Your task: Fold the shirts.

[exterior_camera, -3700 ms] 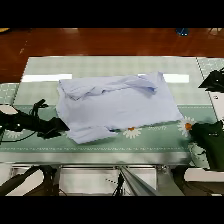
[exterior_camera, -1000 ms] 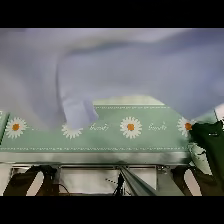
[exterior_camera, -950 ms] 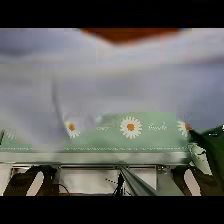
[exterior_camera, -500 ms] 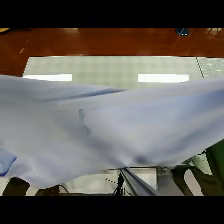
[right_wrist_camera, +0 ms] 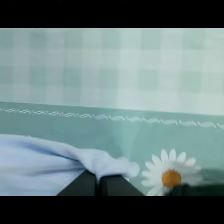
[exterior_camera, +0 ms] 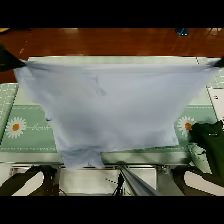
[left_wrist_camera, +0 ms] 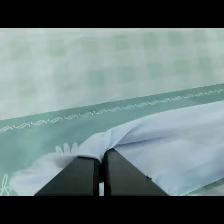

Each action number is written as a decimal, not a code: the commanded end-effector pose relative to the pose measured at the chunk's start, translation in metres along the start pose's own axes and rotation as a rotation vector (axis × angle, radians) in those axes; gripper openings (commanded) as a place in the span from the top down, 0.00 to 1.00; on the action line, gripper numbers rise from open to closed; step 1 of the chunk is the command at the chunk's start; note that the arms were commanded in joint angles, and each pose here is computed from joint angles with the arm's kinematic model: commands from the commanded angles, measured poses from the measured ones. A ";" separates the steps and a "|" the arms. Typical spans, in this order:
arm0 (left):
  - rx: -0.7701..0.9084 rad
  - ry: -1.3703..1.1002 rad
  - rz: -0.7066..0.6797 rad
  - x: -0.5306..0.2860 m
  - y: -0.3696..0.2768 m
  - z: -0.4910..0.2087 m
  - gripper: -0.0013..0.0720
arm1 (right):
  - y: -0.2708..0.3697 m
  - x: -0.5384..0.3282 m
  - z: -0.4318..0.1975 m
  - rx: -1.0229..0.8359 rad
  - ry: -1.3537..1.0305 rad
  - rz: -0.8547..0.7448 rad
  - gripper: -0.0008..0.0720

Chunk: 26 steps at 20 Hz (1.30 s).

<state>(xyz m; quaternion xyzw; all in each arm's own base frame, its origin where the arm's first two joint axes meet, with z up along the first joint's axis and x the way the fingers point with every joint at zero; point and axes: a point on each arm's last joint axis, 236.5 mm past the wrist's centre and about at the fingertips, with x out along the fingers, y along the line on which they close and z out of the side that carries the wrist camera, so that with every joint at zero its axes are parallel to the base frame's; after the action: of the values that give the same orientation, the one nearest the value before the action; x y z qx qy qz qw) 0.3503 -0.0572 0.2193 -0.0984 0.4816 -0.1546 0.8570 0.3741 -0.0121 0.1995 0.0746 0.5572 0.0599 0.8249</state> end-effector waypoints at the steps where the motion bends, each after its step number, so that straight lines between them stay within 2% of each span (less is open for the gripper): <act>1: -0.063 0.100 -0.034 0.093 0.038 0.013 0.95 | 0.001 0.096 0.049 -0.037 0.007 -0.013 0.96; 7: -0.199 0.059 -0.108 0.194 0.064 0.041 0.95 | -0.007 0.163 0.107 0.025 -0.150 -0.012 0.96; 9: -0.177 0.037 -0.100 0.213 0.067 0.046 0.95 | -0.010 0.180 0.109 0.037 -0.142 -0.008 0.96; 13: -0.112 0.188 -0.068 0.236 0.074 0.009 0.95 | -0.013 0.204 0.084 0.046 -0.020 -0.005 0.96; 17: -0.078 0.446 -0.010 0.209 0.090 -0.049 0.95 | -0.017 0.188 0.033 -0.016 0.191 -0.027 0.96; 22: -0.120 0.509 -0.018 0.209 0.083 -0.063 0.94 | -0.019 0.186 0.000 -0.001 0.339 -0.032 0.95; 23: -0.127 0.511 -0.035 0.211 0.079 -0.063 0.76 | -0.018 0.187 0.000 0.003 0.339 -0.030 0.81; 24: -0.138 0.522 -0.042 0.208 0.077 -0.065 0.45 | -0.018 0.186 -0.001 -0.009 0.345 -0.028 0.58; 25: -0.139 0.542 -0.040 0.203 0.077 -0.068 0.28 | -0.019 0.182 -0.007 -0.030 0.373 -0.025 0.46; 26: -0.154 0.562 -0.039 0.195 0.077 -0.072 0.28 | -0.023 0.173 -0.019 -0.045 0.424 -0.031 0.44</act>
<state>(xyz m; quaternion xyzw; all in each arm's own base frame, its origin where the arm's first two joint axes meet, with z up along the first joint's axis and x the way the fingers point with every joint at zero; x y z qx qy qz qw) 0.4143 -0.0576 -0.0024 -0.1174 0.6847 -0.1569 0.7020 0.4465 0.0018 0.0289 0.0488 0.6827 0.0625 0.7264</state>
